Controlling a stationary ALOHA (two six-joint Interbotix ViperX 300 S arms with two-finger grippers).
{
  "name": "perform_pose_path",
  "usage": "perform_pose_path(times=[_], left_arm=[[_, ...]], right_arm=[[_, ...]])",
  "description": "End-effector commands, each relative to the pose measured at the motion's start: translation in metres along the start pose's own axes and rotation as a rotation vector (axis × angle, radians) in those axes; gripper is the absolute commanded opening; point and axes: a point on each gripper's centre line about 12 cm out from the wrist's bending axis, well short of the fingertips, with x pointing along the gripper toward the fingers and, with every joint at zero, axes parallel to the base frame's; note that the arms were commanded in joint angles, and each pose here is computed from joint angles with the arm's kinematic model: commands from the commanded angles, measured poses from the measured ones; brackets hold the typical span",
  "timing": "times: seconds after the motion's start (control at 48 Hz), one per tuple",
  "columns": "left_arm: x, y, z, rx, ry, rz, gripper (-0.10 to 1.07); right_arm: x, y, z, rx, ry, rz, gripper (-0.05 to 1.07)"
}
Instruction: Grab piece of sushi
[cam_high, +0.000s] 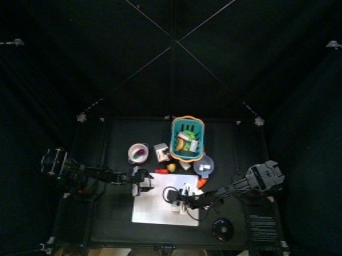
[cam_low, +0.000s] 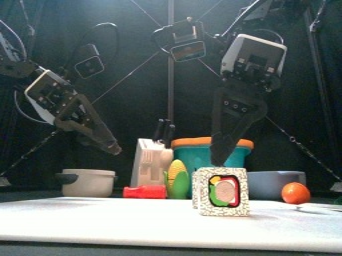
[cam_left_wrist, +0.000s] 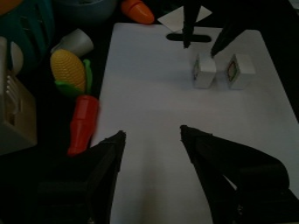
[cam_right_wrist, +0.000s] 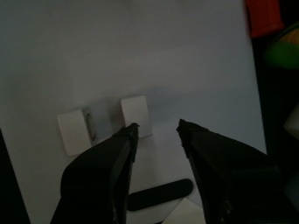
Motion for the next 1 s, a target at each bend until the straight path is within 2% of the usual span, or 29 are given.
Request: perform_pose_path(times=[0.0,0.396,0.625,0.75,0.979], left_arm=[[0.001,-0.001,0.007,0.002,-0.025,-0.002,0.9],[0.001,-0.001,0.007,0.002,-0.023,-0.002,0.9],[0.001,-0.001,0.006,0.001,-0.02,-0.001,0.9],[0.001,-0.001,0.005,0.001,-0.018,-0.001,0.9],[0.001,-0.001,0.005,0.001,-0.018,-0.001,0.9]], right_arm=[[-0.01,0.002,0.012,0.023,-0.034,0.021,0.8],[0.008,0.005,0.008,0.021,-0.018,0.032,0.77],[0.013,0.0,0.009,0.045,-0.012,0.036,0.59],[0.006,-0.002,0.013,0.05,-0.025,0.037,0.51],[-0.019,-0.011,0.019,0.067,-0.055,0.027,0.49]])
